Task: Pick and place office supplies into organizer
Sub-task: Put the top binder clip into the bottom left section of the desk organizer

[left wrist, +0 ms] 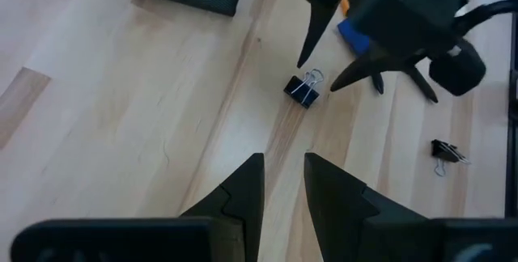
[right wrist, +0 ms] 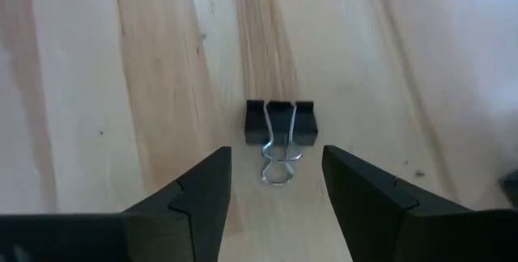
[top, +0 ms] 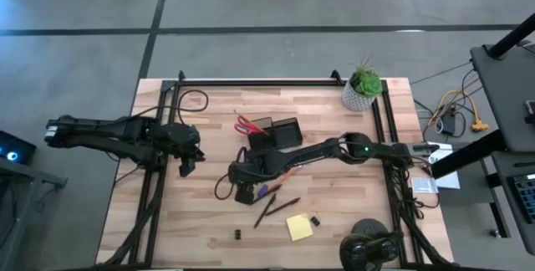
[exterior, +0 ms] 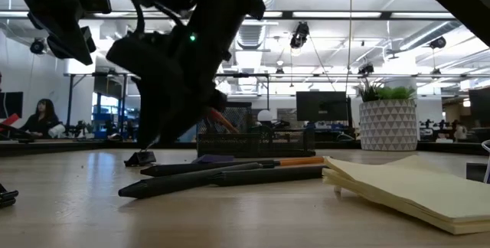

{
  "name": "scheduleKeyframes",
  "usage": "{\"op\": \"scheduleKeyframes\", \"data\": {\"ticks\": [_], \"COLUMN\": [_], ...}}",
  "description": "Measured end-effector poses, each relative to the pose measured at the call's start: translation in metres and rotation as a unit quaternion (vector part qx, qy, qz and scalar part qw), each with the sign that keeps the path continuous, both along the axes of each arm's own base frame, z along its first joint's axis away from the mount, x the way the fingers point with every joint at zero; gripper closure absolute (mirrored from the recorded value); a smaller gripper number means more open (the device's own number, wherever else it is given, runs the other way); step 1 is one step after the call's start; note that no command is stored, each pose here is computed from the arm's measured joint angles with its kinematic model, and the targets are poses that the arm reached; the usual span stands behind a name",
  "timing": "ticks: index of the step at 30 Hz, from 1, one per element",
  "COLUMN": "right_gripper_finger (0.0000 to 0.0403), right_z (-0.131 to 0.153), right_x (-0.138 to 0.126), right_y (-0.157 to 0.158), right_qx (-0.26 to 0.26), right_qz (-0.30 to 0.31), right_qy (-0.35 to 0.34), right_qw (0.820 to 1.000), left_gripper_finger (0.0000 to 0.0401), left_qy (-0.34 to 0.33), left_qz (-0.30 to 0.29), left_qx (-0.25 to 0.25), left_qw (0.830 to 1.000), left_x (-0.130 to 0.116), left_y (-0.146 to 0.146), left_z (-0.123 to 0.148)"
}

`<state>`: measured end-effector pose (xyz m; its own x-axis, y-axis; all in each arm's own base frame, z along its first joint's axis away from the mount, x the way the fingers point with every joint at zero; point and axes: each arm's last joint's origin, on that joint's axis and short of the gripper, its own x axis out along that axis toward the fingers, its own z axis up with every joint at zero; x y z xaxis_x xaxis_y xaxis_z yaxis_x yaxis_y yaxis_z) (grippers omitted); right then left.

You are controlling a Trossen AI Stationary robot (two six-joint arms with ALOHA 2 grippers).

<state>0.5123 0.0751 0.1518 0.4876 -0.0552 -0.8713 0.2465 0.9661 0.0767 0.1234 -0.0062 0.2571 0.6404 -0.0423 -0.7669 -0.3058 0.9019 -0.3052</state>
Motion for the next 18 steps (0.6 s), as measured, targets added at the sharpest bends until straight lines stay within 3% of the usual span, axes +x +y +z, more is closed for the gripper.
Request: {"op": "scheduleKeyframes", "data": {"ticks": [18], "right_gripper_finger": [0.0239], "right_z": [0.0019], "right_x": [0.0006], "right_y": [-0.0019], "right_qx": [0.0], "right_qz": [-0.002], "right_qy": [-0.006], "right_qw": [1.0], "left_gripper_finger": [0.0328], "left_qy": [0.002], "left_qz": [0.004], "left_qx": [-0.002], "left_qw": [1.0], "left_x": [-0.004], "left_y": [0.0002], "left_z": [-0.0067]}}
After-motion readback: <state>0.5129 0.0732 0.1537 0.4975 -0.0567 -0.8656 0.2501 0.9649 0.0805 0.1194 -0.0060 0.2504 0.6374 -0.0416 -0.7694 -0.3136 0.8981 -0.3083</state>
